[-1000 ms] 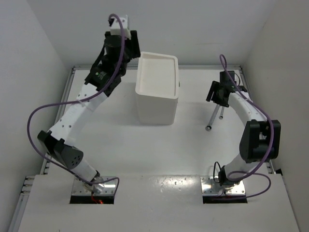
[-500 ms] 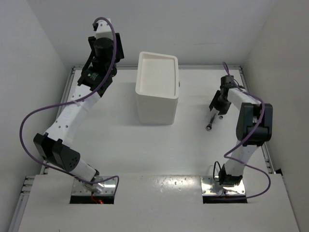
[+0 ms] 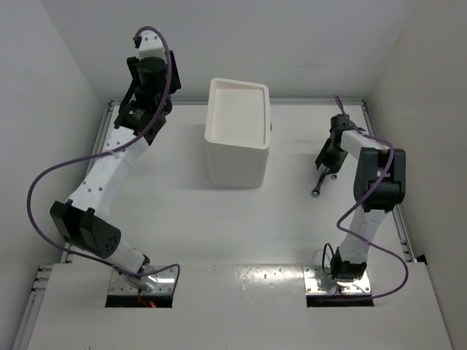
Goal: Sort the tools into containers
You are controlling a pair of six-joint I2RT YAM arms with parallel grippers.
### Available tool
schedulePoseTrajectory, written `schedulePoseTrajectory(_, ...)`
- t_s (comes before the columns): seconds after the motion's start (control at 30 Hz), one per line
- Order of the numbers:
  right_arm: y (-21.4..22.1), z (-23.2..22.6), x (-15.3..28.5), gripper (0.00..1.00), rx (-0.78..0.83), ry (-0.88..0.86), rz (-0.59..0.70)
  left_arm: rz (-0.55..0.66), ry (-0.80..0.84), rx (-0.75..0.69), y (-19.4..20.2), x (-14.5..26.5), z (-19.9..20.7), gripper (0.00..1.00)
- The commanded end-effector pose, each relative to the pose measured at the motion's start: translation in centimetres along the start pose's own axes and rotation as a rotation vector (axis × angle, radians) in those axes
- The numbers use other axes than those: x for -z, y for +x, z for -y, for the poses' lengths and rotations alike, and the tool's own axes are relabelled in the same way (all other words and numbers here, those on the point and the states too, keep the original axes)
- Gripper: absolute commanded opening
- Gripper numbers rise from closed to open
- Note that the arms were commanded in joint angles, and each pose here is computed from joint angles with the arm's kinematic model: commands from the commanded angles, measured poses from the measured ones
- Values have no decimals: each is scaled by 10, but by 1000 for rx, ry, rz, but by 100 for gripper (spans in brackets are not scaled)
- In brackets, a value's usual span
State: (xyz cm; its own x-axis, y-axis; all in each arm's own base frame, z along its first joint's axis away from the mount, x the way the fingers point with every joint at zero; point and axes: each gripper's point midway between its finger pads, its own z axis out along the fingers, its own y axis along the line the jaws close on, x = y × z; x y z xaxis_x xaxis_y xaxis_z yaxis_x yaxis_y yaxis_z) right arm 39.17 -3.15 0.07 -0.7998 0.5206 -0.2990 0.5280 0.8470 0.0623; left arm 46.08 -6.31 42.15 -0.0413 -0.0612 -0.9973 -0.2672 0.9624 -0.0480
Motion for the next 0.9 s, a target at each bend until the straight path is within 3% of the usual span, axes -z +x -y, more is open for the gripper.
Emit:
schedulePoseTrajectory(0.0,-15,3,0,43,-33,17,25,35,-12,35,-13,1,-7,67)
schedulePoseTrajectory(0.33,-5,12,-13,42,-25,28,-27,20,-13,25,-7,-3,-4,67)
schedulePoseTrajectory(0.63,18,14,-28,17,-22,22,-107,12,-14,10,-3,-8,-2,67)
schedulePoseTrajectory(0.7,18,11,-30,2,-13,11,-113,4,-15,5,-1,-7,-2,67)
schedulePoseTrajectory(0.87,13,-10,-16,0,15,-94,-104,-19,-17,1,10,-8,-2,67)
